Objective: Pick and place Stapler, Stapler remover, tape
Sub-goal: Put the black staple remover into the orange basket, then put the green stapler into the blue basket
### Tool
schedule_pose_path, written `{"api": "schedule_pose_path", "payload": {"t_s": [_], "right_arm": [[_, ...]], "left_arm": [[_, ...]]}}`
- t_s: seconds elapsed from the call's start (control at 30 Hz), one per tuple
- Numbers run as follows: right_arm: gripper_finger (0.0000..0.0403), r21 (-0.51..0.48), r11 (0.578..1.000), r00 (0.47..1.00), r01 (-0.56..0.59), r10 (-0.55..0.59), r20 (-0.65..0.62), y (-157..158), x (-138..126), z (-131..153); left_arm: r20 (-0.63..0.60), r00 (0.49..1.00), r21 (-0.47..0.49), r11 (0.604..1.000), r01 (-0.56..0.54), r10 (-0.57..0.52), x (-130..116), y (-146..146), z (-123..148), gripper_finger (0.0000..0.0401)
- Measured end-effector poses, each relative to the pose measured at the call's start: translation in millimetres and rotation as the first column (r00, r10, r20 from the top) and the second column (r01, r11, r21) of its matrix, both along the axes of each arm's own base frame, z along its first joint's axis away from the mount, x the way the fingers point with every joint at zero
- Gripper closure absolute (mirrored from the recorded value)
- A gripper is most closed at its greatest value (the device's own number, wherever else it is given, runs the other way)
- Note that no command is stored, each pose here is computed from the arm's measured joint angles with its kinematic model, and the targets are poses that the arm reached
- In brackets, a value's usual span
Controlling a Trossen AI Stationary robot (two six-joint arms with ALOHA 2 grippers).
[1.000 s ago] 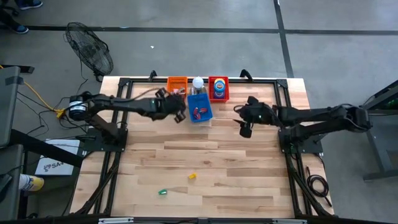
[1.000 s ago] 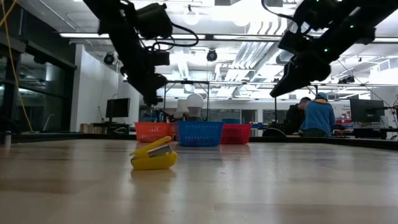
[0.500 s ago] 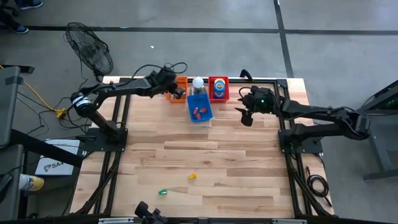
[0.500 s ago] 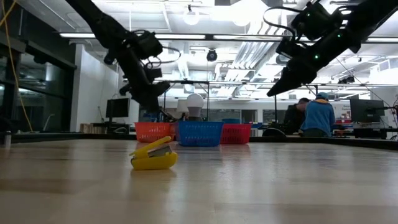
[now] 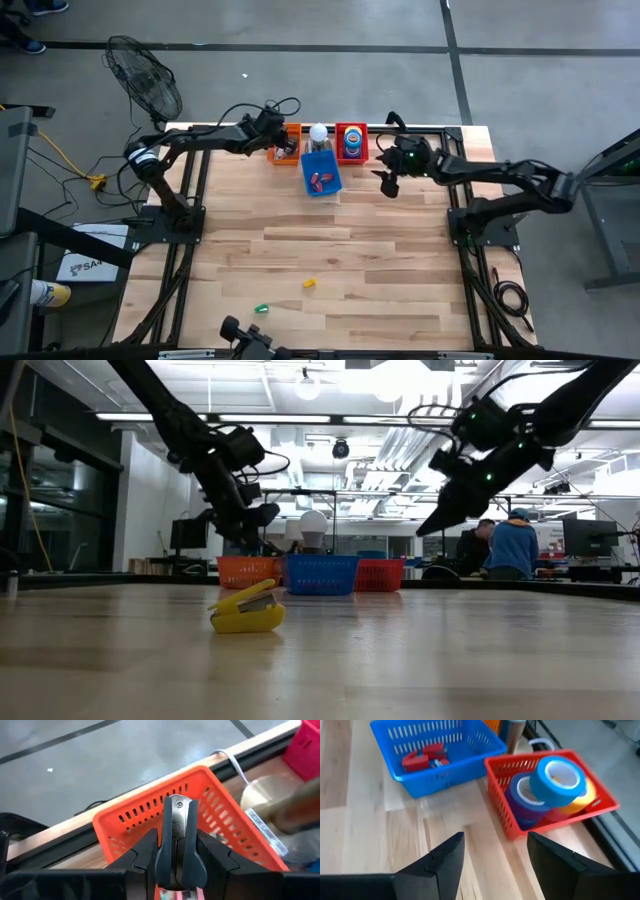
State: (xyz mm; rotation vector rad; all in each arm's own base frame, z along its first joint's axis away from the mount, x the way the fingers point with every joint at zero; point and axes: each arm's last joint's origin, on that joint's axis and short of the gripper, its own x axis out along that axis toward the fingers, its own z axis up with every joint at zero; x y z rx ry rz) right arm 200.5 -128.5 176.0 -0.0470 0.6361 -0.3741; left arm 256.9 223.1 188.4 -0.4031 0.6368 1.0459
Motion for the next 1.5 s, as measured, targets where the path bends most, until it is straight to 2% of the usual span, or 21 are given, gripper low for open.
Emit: {"api": "schedule_pose_path", "payload": {"t_s": [0.2,0.57,0.83,1.0,1.3,1.5], "right_arm": [[0.0195,0.0,1.0,1.0,0.013,-0.013,-0.02,-5,6,-11],[0.0195,-0.023,1.0,1.0,0.008,-0.008,-0.001,-5,7,-9],[0.0195,-0.007,1.0,1.0,0.001,-0.001,0.004,-5,7,-9],[0.0195,-0.003,1.0,1.0,0.0,0.0,0.007,-5,7,-9],[0.0195,-0.002,1.0,1.0,0.001,-0.001,0.007,-5,7,-9],[0.0195,0.005,1.0,1.0,0.0,0.0,-0.004,-4,7,-10]], "left_arm": [[0.021,0.999,-0.037,0.999,-0.032,0.033,-7,11,-7,0.0305],[0.036,0.999,-0.046,0.998,-0.039,0.041,-8,13,-7,0.0303],[0.04,0.999,-0.049,0.998,-0.031,0.033,-8,13,-7,0.0188],[0.04,0.999,-0.049,0.998,-0.03,0.032,-8,13,-7,0.0141],[0.083,0.997,-0.032,0.999,0.003,0.0,-5,15,-2,0.0129],[0.058,0.996,-0.054,0.996,0.065,-0.062,-5,11,27,0.0128]]}}
